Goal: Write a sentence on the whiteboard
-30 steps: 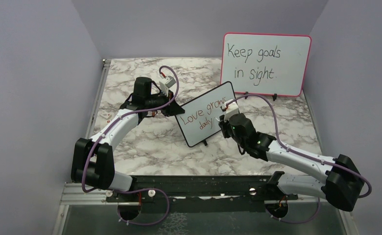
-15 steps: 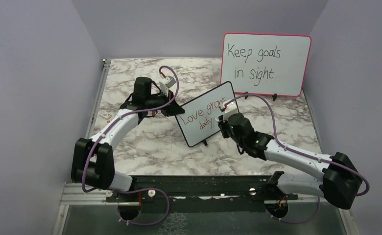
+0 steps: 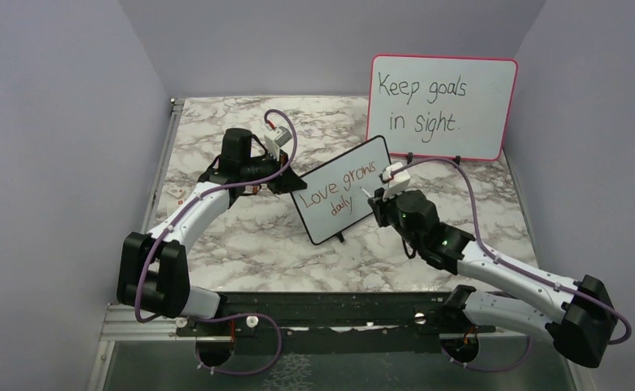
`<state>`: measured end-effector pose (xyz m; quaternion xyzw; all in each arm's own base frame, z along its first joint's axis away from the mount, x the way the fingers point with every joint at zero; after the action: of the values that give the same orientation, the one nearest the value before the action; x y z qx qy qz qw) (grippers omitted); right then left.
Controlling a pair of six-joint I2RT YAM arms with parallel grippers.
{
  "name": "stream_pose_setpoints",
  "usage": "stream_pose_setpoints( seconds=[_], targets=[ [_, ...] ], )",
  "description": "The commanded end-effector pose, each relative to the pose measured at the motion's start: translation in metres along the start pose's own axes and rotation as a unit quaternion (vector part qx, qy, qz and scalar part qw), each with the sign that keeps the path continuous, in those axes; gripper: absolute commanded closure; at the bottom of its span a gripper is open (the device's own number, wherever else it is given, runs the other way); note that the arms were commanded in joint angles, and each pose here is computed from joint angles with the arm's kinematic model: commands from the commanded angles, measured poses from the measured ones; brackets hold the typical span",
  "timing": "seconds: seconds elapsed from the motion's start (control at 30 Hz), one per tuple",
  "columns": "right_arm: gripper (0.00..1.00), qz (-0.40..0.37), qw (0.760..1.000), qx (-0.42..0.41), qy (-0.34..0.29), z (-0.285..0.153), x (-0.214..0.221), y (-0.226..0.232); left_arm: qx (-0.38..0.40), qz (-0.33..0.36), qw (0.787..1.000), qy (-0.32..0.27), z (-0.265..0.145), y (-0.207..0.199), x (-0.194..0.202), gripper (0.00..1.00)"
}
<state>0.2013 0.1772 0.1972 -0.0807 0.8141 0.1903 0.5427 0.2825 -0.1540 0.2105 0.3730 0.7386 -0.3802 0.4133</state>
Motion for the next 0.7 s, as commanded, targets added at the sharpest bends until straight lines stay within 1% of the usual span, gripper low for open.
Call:
stream_pose_setpoints(
  seconds=[0.0,0.07,0.1,0.2,0.27,0.33,0.5,0.67],
  targets=[
    [1.00,-0.004,0.999,0.021,-0.025,-0.011,-0.010,-0.010,-0.110,0.017,0.993,0.040,-0.014,0.018,0.007,1.00],
    [1.00,-0.002,0.999,0.023,-0.038,-0.016,-0.016,-0.010,-0.117,0.026,0.993,0.023,-0.019,0.014,-0.007,0.98],
    [1.00,-0.006,0.999,0.029,-0.033,-0.019,-0.016,-0.013,-0.122,0.027,0.992,0.013,-0.023,0.011,-0.014,0.96],
    [1.00,-0.005,0.998,0.036,-0.044,-0.026,-0.022,-0.016,-0.143,0.046,0.989,-0.010,-0.033,0.006,-0.032,0.89],
    [1.00,-0.004,0.998,0.040,-0.051,-0.030,-0.024,-0.018,-0.153,0.053,0.987,-0.016,-0.036,0.005,-0.037,0.88],
    [1.00,-0.002,0.998,0.043,-0.054,-0.033,-0.025,-0.019,-0.154,0.050,0.987,-0.016,-0.035,0.007,-0.035,0.88],
    [0.99,0.003,0.998,0.041,-0.055,-0.037,-0.026,-0.020,-0.127,0.016,0.992,-0.018,-0.021,0.010,-0.016,0.86],
    [1.00,0.001,0.997,0.046,-0.058,-0.039,-0.029,-0.021,-0.119,0.004,0.993,-0.021,-0.016,0.011,-0.006,0.74]
  ],
)
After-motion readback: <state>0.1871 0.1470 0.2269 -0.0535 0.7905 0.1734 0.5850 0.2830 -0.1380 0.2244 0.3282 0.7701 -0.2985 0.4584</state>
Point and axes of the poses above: each gripper's point midway between its finger pads, its own z axis out along the fingers, its own y axis along the line the jaws close on, x = y × z, the point moved 8 cm from there along -z, back along the fingers, and after that the axes turned 15 degrees about z, right-handed, at the moved point
